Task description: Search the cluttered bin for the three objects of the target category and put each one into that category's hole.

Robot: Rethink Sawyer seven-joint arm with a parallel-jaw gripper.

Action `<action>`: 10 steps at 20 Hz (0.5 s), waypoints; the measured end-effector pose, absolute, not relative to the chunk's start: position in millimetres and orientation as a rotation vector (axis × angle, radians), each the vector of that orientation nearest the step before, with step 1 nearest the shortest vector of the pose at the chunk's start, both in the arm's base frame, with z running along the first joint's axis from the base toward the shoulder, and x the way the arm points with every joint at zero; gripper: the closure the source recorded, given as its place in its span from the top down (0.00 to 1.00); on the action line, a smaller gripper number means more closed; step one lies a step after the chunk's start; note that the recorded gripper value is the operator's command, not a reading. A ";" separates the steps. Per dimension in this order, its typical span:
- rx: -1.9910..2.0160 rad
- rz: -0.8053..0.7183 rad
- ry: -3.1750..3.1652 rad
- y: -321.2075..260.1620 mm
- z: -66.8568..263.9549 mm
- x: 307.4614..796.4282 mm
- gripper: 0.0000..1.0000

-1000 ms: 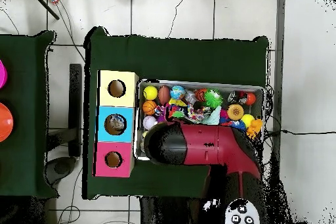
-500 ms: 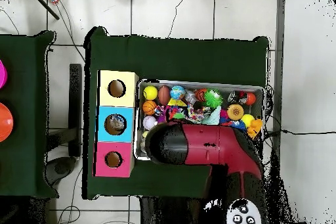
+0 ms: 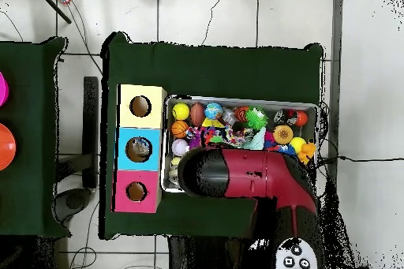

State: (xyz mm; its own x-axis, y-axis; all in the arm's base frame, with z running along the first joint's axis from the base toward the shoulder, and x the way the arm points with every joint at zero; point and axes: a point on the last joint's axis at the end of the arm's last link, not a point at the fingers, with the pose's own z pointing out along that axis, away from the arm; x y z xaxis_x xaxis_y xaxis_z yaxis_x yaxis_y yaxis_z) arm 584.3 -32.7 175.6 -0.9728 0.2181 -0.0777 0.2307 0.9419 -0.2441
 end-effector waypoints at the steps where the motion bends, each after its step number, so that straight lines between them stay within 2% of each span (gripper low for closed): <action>1: 0.363 -0.391 3.045 -36.6 176.1 584.4 0.00; 10: 0.446 -0.376 3.050 -68.0 171.2 583.3 0.00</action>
State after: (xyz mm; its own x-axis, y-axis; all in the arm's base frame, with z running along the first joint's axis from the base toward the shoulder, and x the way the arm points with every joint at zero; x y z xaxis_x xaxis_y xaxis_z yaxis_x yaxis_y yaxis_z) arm 583.3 -68.0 171.2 -0.9581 0.2776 -0.0707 0.2865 0.9294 -0.2326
